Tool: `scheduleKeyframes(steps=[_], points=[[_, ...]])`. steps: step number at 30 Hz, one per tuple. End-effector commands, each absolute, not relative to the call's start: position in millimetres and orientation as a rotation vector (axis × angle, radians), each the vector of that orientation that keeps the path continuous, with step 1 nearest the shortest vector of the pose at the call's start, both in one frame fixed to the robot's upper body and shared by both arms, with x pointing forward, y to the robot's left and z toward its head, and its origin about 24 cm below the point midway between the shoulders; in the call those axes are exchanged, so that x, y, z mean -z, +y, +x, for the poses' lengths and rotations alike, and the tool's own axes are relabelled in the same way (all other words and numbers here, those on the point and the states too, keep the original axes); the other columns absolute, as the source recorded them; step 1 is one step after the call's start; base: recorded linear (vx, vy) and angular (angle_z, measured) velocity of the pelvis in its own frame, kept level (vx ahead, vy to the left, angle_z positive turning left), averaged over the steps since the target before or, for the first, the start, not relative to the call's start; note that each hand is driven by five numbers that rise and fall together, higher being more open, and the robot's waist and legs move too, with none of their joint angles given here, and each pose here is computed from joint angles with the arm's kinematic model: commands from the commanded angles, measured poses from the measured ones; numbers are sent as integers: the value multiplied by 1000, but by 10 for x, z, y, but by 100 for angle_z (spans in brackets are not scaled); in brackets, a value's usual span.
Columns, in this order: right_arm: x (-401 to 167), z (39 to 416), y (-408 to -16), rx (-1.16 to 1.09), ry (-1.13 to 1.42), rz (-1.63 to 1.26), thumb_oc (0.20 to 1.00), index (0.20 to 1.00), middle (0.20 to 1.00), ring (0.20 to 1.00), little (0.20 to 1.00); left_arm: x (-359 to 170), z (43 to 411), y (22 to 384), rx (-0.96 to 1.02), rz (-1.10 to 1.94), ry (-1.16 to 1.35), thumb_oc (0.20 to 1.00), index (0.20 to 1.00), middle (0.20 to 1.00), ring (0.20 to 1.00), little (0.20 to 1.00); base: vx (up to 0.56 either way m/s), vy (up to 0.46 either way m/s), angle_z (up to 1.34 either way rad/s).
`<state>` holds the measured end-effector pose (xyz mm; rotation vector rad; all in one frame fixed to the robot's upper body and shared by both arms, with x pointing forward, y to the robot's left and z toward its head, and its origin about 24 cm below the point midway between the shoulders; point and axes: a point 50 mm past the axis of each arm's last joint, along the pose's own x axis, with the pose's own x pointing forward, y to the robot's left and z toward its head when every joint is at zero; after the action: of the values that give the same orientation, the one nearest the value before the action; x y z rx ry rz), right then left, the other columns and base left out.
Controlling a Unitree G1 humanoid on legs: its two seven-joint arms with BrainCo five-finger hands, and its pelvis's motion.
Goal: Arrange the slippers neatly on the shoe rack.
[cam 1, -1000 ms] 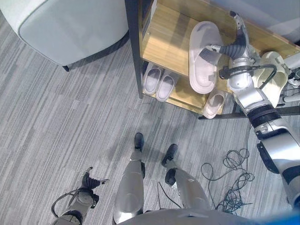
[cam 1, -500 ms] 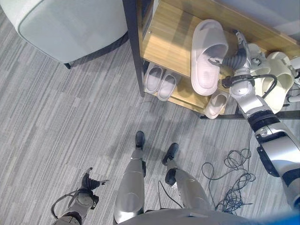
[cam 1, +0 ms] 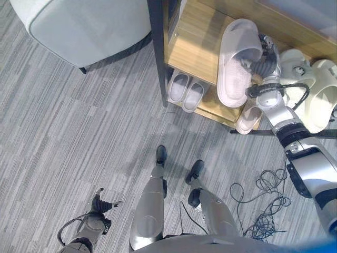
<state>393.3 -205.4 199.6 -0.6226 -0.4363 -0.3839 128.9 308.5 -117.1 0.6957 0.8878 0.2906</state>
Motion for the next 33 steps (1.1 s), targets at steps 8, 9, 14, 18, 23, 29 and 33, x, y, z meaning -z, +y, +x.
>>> scheduleKeyframes(steps=[8,9,14,18,23,29,33], points=[[-1985,3877,-1982,397,-496,-623,200,200,200,200,200,1217,1163,3092,-302,684,929,1000,1000,1000,1000,1000,-1,19,1],[-1986,3865,-1985,398,-503,-622,200,200,200,200,200,1218,1161,3091,-303,682,930,1000,1000,1000,1000,1000,-9,32,0],[-1871,3832,-2046,407,-473,-629,200,200,200,200,200,1223,1189,3055,-300,668,919,1000,1000,1000,1000,1000,-13,4,-2],[-1730,3828,-2107,420,-410,-629,200,200,200,200,200,1219,1202,3061,-312,656,920,1000,1000,1000,1000,1000,-22,11,-4],[-1668,3828,-2193,453,-371,-624,200,200,200,200,200,1237,1161,3053,-319,638,932,1000,1000,1000,1000,1000,4,2,-2],[-1696,3828,-2290,501,-363,-608,200,200,200,200,200,1257,1112,3044,-322,623,944,1000,1000,1000,1000,1000,1,0,-1],[-1704,3822,-2357,534,-355,-586,200,200,200,200,200,1265,1084,3045,-324,618,952,1000,1000,1000,1000,1000,5,-2,-2]])
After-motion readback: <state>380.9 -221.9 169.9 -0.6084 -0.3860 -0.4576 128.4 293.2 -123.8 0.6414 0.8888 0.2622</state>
